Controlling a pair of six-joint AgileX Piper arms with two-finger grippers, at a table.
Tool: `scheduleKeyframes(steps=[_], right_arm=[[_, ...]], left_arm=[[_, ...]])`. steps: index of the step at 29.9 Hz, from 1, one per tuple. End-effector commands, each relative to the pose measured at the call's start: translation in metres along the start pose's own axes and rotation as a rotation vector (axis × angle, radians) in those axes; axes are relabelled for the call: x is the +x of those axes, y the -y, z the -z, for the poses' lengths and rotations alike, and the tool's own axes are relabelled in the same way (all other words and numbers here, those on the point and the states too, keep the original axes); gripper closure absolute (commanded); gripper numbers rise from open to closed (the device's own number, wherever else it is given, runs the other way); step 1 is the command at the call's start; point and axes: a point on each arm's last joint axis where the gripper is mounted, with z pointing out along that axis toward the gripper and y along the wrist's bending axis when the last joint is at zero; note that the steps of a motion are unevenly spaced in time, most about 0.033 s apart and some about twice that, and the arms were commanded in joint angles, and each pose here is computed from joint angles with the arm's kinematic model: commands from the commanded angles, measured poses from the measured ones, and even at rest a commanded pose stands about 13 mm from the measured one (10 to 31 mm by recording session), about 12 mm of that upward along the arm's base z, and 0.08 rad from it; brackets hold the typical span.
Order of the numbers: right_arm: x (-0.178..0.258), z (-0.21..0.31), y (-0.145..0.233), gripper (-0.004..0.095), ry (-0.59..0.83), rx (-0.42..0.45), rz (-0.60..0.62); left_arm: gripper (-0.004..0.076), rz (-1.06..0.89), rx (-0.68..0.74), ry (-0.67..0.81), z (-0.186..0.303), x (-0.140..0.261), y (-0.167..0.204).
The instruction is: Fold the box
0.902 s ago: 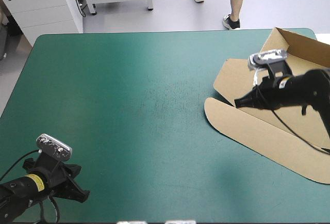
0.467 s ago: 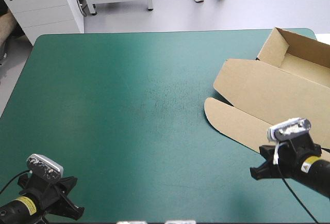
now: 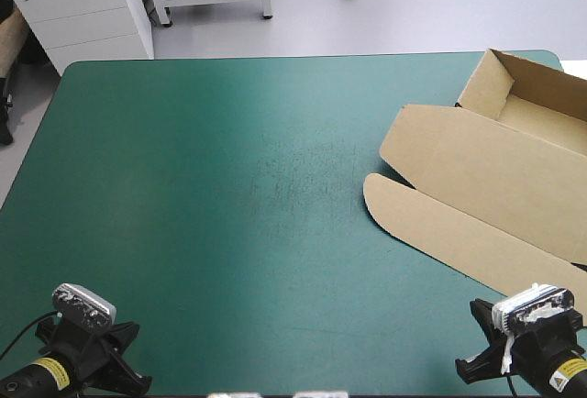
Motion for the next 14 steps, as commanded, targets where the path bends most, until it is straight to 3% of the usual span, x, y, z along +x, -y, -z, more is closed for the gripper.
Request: scheduleKeyframes(steps=[1, 14], right_arm=[[-0.0054, 0.0032, 0.0000, 0.0923, 0.092, 0.011, 0.002], [-0.0032, 0.0025, 0.0001, 0.0923, 0.095, 0.013, 0.003]], left_arm=[[0.0731, 0.004, 0.006, 0.055, 0.0022, -0.0083, 0.0004], [0.0731, 0.007, 0.014, 0.021, 0.0021, -0.0052, 0.0011]])
